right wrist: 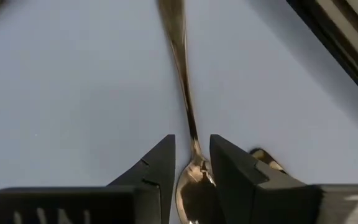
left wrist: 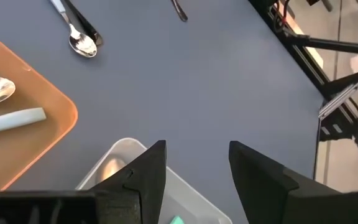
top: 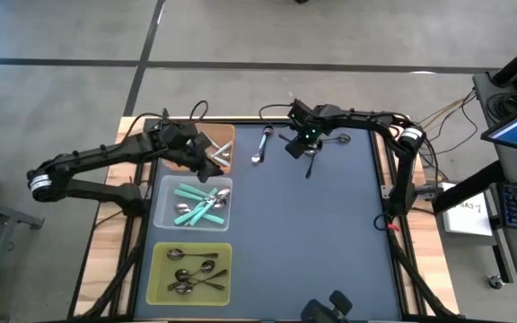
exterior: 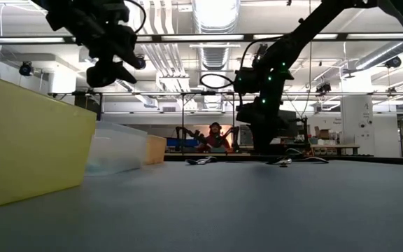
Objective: Sort silverware by color (type)
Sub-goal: Put the black spoon into the yellow bin
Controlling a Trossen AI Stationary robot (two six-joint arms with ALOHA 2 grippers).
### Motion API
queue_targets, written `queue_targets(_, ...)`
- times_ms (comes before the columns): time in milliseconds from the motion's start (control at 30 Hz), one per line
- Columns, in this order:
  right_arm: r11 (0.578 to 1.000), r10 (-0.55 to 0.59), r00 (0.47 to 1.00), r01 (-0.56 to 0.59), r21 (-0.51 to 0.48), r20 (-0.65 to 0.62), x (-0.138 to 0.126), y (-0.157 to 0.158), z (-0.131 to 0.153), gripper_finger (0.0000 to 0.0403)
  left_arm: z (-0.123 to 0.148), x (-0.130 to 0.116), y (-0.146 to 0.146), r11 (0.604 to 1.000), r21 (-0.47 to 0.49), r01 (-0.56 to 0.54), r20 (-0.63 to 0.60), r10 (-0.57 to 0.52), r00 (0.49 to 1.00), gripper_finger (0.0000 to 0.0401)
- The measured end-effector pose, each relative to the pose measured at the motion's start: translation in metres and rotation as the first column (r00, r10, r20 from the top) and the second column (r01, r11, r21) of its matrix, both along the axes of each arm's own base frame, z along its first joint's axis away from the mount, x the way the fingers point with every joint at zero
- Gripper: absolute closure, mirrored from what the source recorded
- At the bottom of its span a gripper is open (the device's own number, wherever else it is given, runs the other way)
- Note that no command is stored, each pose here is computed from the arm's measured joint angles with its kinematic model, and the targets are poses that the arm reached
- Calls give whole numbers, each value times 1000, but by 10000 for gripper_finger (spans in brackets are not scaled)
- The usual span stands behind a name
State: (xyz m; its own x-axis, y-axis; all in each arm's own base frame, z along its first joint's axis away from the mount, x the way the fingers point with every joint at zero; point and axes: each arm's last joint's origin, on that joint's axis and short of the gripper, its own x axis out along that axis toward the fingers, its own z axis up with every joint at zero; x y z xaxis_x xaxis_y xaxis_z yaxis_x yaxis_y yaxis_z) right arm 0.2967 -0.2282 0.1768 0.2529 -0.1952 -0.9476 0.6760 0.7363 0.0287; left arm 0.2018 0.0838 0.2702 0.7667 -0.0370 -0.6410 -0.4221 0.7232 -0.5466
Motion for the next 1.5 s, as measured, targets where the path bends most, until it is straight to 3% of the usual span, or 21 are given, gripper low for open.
queue_targets(467,1000,-12,1000,12,2,2,12,-13,-45,322,6,5,4,996,49,-75,61,72,995,243)
queue_targets(900,999,5,1000,-6,42,29,3,-27,-52,386,6,7,2,996,46,-71,68,68,995,243)
queue_targets(1167,988,-28,991,8,157,130,-1,-30,-48,393,7,9,2,996,50,-70,86,65,994,243)
queue_targets(1500,971,46,942,-121,207,333,0,-19,-5,394,4,18,-17,998,59,15,72,-19,997,243)
